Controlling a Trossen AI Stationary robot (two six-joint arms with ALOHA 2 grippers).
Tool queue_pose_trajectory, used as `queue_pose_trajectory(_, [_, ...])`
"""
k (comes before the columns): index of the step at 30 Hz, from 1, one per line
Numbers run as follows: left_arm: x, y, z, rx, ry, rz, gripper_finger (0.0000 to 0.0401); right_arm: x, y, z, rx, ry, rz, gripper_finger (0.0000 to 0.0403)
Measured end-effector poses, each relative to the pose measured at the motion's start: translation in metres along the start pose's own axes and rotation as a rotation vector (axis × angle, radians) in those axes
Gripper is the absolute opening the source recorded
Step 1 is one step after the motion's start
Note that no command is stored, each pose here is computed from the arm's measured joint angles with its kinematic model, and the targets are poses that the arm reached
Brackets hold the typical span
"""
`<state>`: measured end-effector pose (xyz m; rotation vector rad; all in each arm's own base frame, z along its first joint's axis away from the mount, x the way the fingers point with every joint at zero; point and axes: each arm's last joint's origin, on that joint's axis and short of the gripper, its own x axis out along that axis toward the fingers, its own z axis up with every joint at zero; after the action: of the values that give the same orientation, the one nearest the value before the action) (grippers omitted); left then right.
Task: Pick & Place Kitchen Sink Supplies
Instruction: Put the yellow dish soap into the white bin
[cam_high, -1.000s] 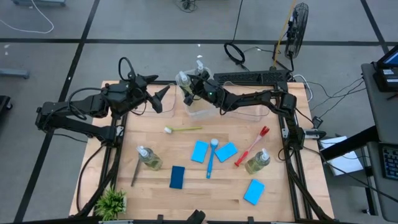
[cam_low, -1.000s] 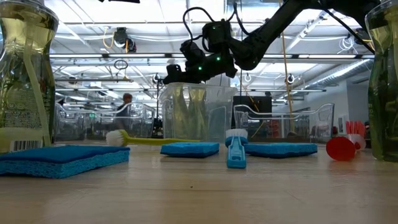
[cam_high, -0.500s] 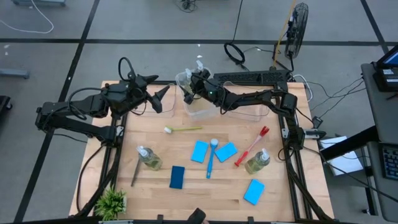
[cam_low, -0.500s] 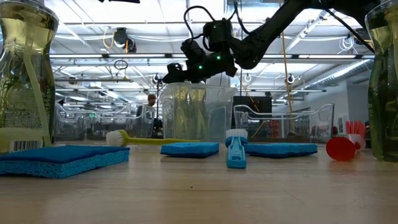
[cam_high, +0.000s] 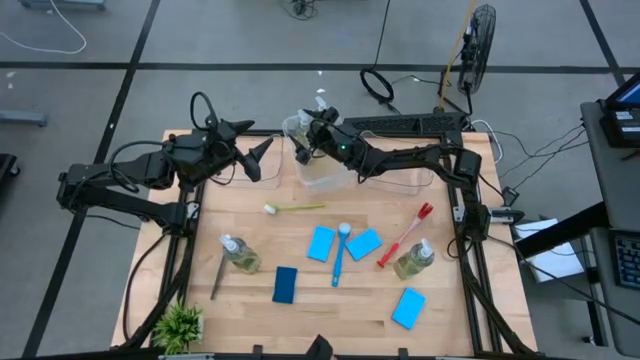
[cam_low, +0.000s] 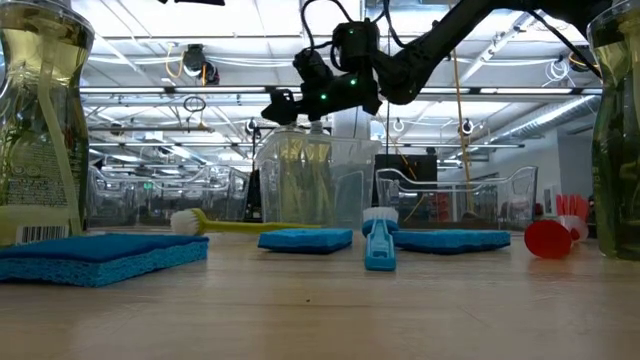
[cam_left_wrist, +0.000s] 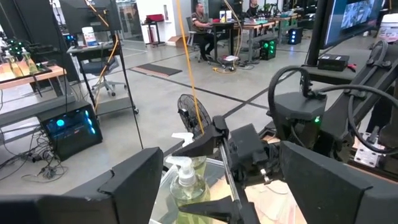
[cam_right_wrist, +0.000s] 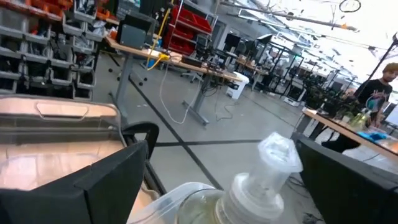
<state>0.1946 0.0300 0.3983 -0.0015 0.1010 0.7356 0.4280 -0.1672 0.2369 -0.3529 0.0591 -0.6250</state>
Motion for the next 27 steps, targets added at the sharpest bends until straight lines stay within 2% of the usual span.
queue_pose_trajectory(9, [0.0,0.0,0.0,-0.003,0.0,-0.002,0.0306,-0.012,-0.003,0.029,-0.101,-0.012,-0.085,0.0393])
queue_pose_trajectory(18, [0.0,0.0,0.0,-0.005,0.0,-0.002,0.0324,-0.035,-0.013,0.074,-0.127,-0.046,-0.066,0.0393])
queue_pose_trajectory(27, [-0.001,-0.001,0.0,-0.03,0.0,-0.016,0.0323,-0.081,-0.032,0.107,-0.227,0.178,0.067,0.0393])
